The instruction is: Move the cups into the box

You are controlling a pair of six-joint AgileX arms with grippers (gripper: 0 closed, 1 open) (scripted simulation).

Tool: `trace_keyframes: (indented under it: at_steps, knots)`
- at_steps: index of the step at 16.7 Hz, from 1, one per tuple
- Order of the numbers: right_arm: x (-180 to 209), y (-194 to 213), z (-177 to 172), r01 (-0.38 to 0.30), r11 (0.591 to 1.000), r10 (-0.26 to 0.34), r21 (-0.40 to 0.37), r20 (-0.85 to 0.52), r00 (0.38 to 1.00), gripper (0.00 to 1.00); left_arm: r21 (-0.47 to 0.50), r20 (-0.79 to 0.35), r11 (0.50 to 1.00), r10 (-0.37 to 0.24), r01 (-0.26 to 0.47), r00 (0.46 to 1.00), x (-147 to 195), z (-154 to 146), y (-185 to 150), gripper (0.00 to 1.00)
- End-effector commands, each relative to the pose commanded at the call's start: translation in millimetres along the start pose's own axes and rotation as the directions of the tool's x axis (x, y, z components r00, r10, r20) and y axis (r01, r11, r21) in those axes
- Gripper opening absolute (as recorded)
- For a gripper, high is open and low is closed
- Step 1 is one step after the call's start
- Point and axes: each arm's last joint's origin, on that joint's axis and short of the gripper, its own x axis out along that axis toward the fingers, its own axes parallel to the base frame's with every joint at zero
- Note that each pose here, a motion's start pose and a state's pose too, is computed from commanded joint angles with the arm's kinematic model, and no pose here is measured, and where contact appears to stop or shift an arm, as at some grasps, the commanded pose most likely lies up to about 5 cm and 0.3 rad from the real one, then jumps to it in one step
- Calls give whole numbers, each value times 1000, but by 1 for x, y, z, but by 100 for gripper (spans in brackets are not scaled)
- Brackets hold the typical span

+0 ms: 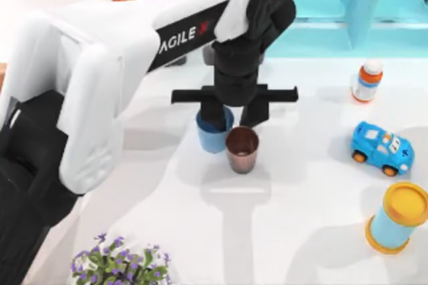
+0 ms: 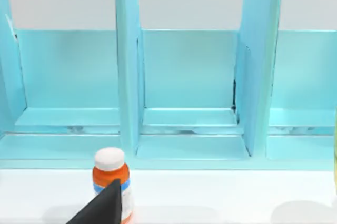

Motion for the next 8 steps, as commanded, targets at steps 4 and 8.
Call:
trace_keyframes:
  at_steps: [4,8]
  knots:
    - [0,0,0,0,1000,0,0,0,1000,100,0,0,1000,0,0,1000,0,0,0,0]
    - [0,0,0,0,1000,0,0,0,1000,100,0,0,1000,0,0,1000,0,0,0,0]
